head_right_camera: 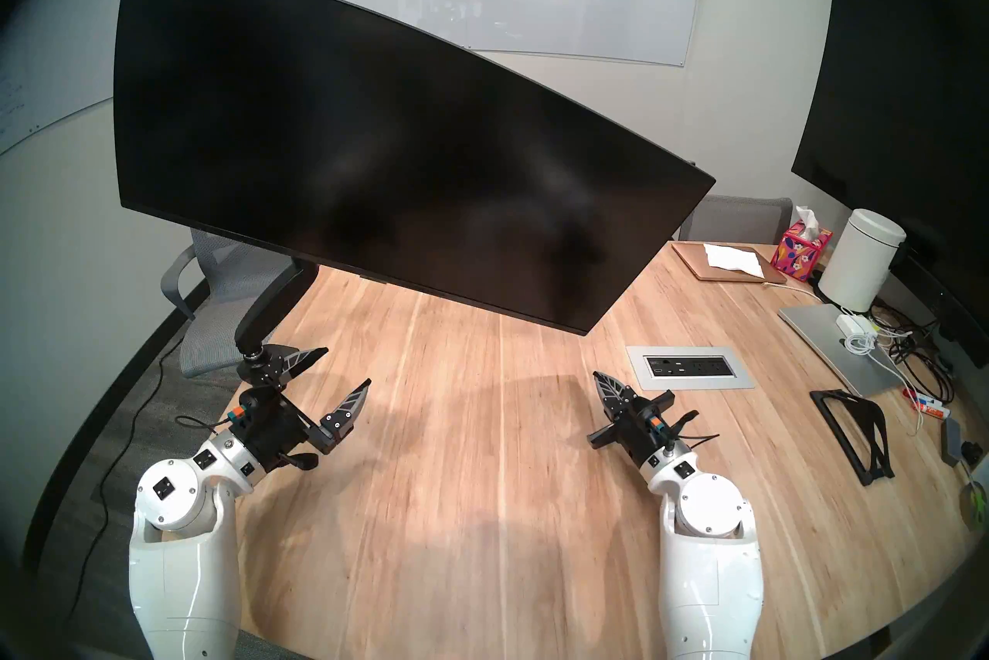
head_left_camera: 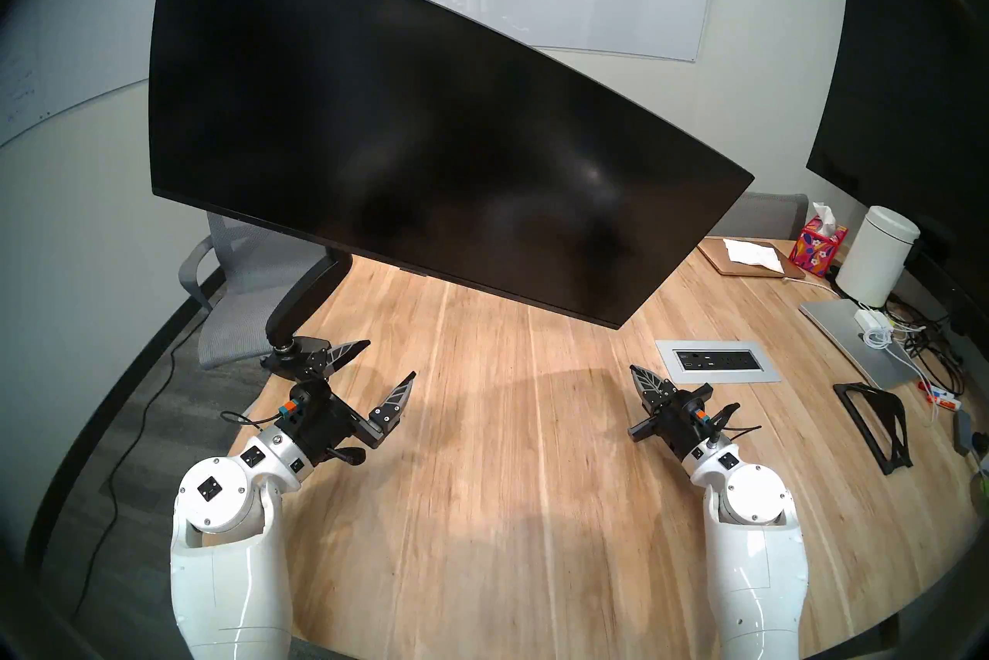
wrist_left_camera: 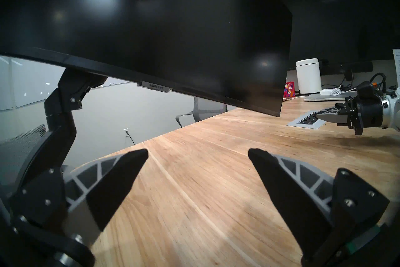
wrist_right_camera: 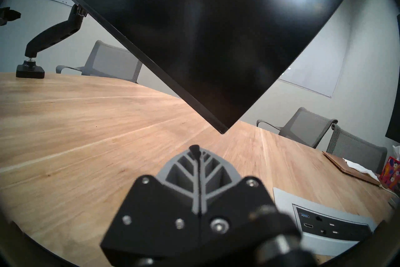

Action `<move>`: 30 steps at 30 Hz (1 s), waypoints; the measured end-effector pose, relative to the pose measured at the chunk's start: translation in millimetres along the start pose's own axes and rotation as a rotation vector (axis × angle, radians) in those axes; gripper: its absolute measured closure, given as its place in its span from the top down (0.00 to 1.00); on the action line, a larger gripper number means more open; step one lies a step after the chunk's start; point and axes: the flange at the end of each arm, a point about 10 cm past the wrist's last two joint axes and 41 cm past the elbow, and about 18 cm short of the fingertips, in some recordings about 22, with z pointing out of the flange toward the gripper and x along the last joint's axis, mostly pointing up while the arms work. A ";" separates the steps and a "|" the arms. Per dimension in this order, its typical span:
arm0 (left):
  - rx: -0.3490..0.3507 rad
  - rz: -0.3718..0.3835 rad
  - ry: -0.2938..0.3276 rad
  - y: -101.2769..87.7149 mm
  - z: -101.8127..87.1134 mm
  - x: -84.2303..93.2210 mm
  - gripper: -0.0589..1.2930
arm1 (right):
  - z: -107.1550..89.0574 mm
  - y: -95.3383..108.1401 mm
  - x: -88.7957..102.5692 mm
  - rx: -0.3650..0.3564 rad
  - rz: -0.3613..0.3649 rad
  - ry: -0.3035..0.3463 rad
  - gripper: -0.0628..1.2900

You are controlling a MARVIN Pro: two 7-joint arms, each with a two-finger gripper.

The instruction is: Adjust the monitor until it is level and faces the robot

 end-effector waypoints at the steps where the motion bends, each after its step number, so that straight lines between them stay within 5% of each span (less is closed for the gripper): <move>1: 0.000 0.000 0.000 0.0 0.0 0.0 0.98 | 0.7 0.5 -1.6 0.000 -0.003 -0.003 0.03; 30: 0.000 0.000 0.000 0.0 0.0 0.0 0.98 | 26.5 8.0 -7.3 0.023 -0.052 0.009 0.03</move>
